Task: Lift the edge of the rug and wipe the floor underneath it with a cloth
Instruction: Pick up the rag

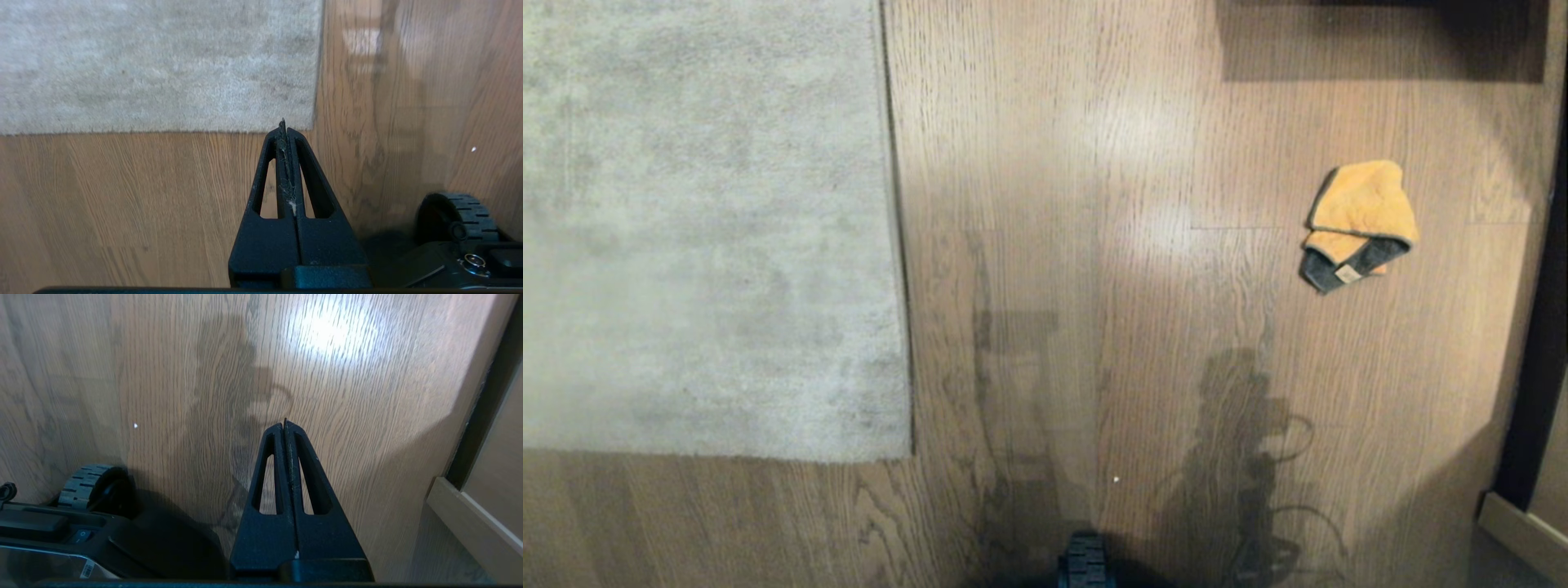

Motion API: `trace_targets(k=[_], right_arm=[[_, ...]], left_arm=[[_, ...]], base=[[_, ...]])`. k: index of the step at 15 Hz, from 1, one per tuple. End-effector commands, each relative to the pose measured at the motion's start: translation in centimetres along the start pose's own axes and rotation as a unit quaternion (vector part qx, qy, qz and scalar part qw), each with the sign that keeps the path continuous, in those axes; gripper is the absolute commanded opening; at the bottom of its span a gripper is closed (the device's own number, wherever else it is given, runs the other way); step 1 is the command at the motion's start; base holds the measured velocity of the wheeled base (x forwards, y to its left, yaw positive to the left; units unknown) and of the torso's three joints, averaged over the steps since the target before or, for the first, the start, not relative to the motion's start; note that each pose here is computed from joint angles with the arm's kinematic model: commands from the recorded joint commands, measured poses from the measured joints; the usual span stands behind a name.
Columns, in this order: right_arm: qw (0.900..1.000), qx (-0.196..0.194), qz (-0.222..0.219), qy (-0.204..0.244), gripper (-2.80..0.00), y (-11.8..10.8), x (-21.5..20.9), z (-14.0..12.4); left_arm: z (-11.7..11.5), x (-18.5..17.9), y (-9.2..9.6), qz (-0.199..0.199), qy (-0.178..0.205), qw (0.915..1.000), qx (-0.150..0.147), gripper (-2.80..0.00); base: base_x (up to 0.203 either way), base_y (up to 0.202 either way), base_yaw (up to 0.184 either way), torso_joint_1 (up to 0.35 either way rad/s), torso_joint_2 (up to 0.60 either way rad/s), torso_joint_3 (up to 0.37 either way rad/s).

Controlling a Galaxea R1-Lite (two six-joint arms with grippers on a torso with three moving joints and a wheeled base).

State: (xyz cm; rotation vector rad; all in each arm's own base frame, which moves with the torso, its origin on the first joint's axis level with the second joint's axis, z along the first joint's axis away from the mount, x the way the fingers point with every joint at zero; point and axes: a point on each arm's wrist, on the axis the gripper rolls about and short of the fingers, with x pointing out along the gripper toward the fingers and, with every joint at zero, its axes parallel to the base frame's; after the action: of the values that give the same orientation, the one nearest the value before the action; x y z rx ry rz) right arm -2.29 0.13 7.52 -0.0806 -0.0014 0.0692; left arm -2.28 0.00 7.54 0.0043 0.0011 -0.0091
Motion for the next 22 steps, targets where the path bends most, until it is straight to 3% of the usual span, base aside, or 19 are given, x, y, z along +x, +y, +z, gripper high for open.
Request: trace_targets(k=[1,22], right_arm=[[1.0,0.0,0.001,0.001,-2.8,0.0,0.01,-0.01],[1.0,0.0,0.001,0.001,-2.8,0.0,0.01,-0.01]], left_arm=[[0.0,0.0,0.0,0.0,0.0,1.0,0.0,-2.8],[0.0,0.0,-0.01,-0.002,0.0,1.0,0.0,-2.8]], base=[[0.0,0.0,0.0,-0.002,0.0,-0.198],[0.0,0.0,0.0,0.001,0.0,-0.027]])
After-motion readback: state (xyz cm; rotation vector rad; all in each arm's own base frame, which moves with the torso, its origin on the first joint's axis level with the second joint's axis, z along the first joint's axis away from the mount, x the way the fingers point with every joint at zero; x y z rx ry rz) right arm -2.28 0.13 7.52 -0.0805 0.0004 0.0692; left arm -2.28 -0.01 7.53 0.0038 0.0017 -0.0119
